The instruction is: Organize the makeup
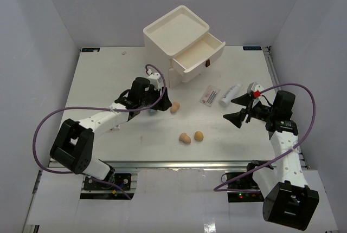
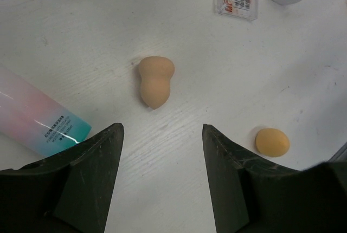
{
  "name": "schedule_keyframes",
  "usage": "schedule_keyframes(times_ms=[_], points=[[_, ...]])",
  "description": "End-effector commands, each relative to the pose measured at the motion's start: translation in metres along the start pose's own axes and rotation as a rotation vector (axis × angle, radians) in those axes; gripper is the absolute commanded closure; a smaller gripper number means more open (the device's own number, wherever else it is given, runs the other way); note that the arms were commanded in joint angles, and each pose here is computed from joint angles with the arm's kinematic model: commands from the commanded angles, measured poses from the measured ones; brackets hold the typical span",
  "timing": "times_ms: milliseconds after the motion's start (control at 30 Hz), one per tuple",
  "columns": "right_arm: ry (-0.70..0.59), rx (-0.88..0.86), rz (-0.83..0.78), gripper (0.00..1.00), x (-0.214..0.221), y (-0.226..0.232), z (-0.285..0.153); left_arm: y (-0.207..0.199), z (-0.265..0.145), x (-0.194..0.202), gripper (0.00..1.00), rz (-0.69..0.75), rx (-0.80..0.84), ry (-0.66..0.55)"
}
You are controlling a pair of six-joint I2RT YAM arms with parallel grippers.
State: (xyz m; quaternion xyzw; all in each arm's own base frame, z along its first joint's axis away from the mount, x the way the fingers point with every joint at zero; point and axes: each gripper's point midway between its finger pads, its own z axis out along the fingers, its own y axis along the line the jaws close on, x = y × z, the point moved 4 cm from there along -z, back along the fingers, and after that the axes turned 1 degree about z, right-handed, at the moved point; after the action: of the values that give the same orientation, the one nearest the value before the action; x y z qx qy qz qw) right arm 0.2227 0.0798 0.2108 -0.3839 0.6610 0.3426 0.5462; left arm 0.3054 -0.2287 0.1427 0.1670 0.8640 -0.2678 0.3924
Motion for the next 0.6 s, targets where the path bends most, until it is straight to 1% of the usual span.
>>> schedule_keyframes(times_ms=[0,167,300,433,500,567], points=[[-0.024,0.003,-0.032,0.09,-0.011,-0.003,-0.002,-0.008,0.014,-0.011,0.30,0.038,-0.069,-0.037],[-0.020,0.016,-0.021,0.09,-0.011,-0.004,-0.002,-0.013,0.034,-0.005,0.34,0.042,-0.106,-0.022],[-0.020,0.017,-0.016,0.09,-0.011,-0.005,-0.003,-0.009,0.044,-0.001,0.38,0.040,-0.161,-0.020],[-0.022,0.012,-0.016,0.09,-0.011,-0.004,-0.002,-0.003,0.055,0.009,0.39,0.031,-0.201,0.006],[-0.023,0.012,-0.016,0.09,-0.011,-0.004,-0.003,-0.004,0.061,0.006,0.39,0.036,-0.206,-0.017],[-0.023,0.009,-0.015,0.09,-0.011,-0.004,-0.002,-0.004,0.067,0.008,0.39,0.046,-0.214,-0.014]])
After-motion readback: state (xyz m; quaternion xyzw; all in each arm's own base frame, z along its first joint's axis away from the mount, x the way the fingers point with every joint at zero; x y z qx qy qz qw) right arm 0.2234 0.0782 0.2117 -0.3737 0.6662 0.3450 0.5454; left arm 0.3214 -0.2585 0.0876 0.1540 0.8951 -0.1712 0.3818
